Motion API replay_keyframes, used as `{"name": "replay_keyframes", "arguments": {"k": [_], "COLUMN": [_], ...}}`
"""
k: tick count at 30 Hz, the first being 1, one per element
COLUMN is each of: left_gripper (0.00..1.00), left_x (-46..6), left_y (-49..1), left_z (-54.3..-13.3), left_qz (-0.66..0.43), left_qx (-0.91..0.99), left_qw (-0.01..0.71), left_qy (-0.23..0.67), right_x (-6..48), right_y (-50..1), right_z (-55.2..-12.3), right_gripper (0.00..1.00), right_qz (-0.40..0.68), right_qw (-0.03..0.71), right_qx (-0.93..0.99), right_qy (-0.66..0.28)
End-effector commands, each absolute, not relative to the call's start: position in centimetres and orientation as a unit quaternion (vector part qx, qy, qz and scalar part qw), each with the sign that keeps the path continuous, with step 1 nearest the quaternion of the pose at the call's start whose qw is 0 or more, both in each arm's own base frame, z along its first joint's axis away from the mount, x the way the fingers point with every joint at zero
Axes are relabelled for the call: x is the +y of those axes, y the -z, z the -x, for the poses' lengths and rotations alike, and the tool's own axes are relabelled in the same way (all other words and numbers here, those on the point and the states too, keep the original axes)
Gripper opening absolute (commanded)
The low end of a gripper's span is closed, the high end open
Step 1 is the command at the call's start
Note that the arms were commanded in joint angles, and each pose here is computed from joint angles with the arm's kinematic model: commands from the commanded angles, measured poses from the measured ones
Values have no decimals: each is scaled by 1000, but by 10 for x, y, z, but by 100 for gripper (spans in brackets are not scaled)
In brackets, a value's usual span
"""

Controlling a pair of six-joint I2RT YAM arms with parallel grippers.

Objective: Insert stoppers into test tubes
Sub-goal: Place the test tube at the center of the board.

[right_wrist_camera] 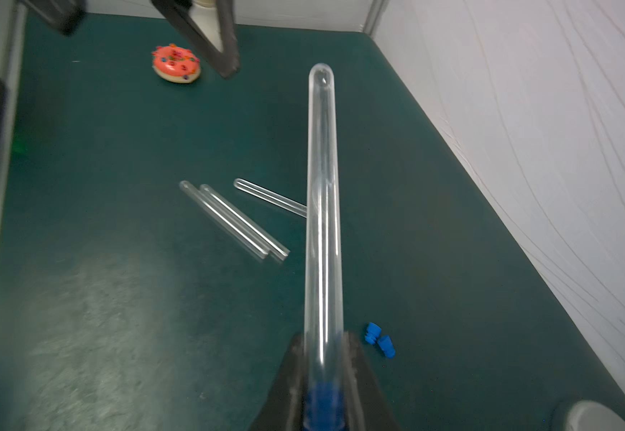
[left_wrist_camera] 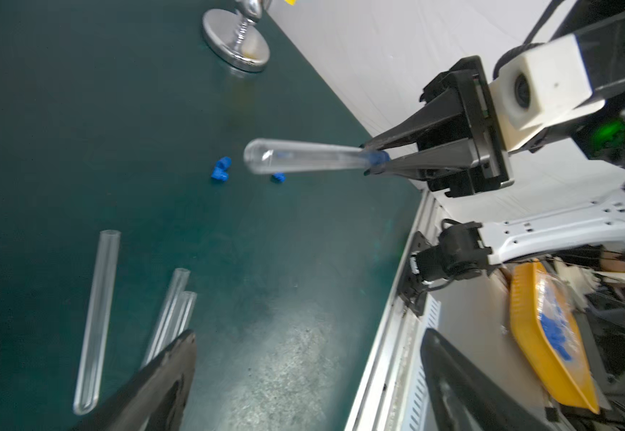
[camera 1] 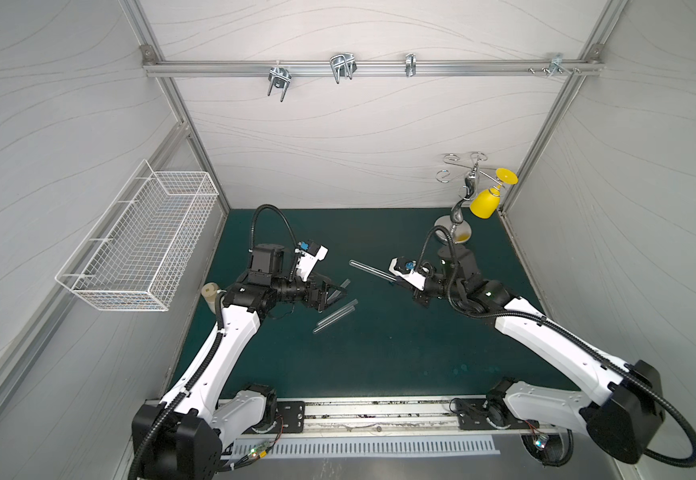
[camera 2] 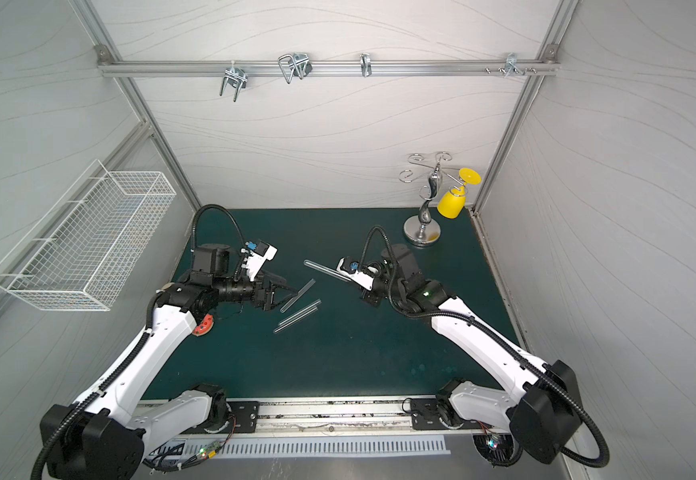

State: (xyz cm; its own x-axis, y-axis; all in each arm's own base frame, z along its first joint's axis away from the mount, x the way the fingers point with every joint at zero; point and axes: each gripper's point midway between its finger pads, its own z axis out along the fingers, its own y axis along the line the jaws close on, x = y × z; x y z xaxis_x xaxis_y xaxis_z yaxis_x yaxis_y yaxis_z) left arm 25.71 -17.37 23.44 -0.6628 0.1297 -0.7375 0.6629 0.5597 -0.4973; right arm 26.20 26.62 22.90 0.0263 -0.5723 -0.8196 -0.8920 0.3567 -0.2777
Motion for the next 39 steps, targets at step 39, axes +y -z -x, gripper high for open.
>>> {"name": "replay_keyframes", "arguments": {"k": [39], "left_gripper": [98], "left_x": [-113], "left_y": [-210], "left_z": [-299], "left_qz": [-237], "left_qx": [868], "left_qw": [401], "left_qy": [169], "right_x": [141], "right_y": [-24], "right_z": [-427], "right_gripper": [15], "right_qz": [238], "right_qw": [257], "right_qx": [936], "right_qy": [-31]}}
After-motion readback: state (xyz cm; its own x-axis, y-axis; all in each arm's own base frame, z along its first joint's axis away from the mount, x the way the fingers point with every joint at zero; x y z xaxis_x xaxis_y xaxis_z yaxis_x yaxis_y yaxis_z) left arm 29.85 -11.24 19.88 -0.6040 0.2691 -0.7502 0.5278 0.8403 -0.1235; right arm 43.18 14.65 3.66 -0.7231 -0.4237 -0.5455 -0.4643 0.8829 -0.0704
